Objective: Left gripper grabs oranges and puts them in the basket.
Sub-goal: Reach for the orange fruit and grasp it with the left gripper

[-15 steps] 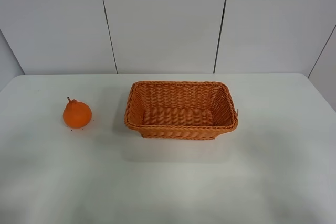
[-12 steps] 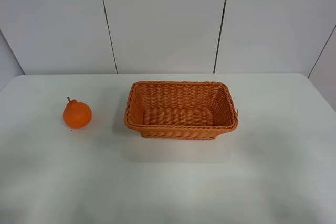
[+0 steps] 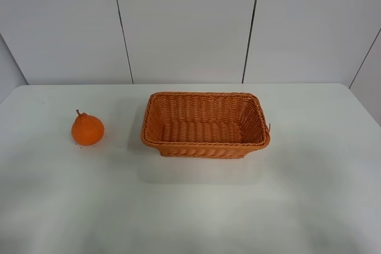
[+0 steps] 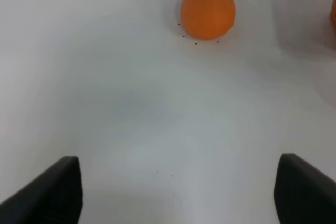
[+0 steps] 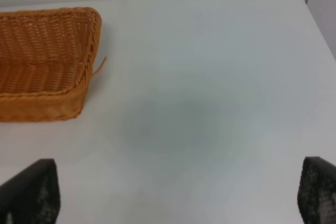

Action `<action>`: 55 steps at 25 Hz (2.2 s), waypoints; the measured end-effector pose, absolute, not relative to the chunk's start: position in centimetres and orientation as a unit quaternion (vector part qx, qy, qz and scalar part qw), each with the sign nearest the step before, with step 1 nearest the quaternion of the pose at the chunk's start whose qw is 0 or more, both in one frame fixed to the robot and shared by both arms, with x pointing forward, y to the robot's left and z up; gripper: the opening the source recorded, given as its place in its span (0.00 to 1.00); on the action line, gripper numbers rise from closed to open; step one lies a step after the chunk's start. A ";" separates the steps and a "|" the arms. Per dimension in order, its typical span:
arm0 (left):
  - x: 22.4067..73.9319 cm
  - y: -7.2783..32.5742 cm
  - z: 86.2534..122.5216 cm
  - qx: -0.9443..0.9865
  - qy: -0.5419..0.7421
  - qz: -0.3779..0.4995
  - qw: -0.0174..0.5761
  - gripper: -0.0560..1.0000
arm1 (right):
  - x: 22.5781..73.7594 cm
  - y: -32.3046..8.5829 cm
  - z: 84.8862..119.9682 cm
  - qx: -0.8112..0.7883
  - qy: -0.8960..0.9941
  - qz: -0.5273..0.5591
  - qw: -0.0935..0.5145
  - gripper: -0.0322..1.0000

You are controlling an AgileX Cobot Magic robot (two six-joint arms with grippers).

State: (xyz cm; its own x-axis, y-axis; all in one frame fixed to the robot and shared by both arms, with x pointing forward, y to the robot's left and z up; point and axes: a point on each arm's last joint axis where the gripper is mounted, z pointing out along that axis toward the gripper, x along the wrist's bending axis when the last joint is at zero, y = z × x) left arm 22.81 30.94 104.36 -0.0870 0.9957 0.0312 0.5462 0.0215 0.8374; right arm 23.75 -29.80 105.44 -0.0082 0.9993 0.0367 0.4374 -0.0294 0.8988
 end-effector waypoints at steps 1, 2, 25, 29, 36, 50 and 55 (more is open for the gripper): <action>22.8 30.9 104.4 0.599 0.643 0.360 0.312 0.85 | 23.7 -29.8 105.4 0.604 0.595 0.388 0.362 0.70; 22.8 30.9 104.4 0.599 0.643 0.360 0.312 0.85 | 23.7 -29.8 105.4 0.604 0.595 0.388 0.362 0.70; 23.2 30.9 106.0 0.595 0.604 0.406 0.341 0.85 | 23.7 -29.8 105.4 0.604 0.595 0.388 0.362 0.70; 27.3 30.5 106.9 0.622 0.619 0.356 0.321 0.85 | 23.7 -29.8 105.4 0.604 0.595 0.388 0.362 0.70; 39.2 29.7 107.5 0.674 0.635 0.256 0.278 0.85 | 23.7 -29.8 105.4 0.604 0.595 0.388 0.362 0.70; 55.7 29.7 102.1 0.724 0.634 0.184 0.200 0.92 | 23.7 -29.8 105.4 0.604 0.595 0.388 0.362 0.70; 57.9 29.6 97.5 0.729 0.645 0.149 0.176 0.92 | 23.7 -29.8 105.4 0.604 0.595 0.388 0.362 0.70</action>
State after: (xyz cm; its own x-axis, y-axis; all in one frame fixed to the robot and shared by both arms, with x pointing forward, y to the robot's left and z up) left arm 57.87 29.57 97.53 0.1246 0.9922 -0.0100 0.8877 -0.1070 0.4479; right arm 23.75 -29.80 105.44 -0.0082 0.9993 0.0367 0.4374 -0.0294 0.8988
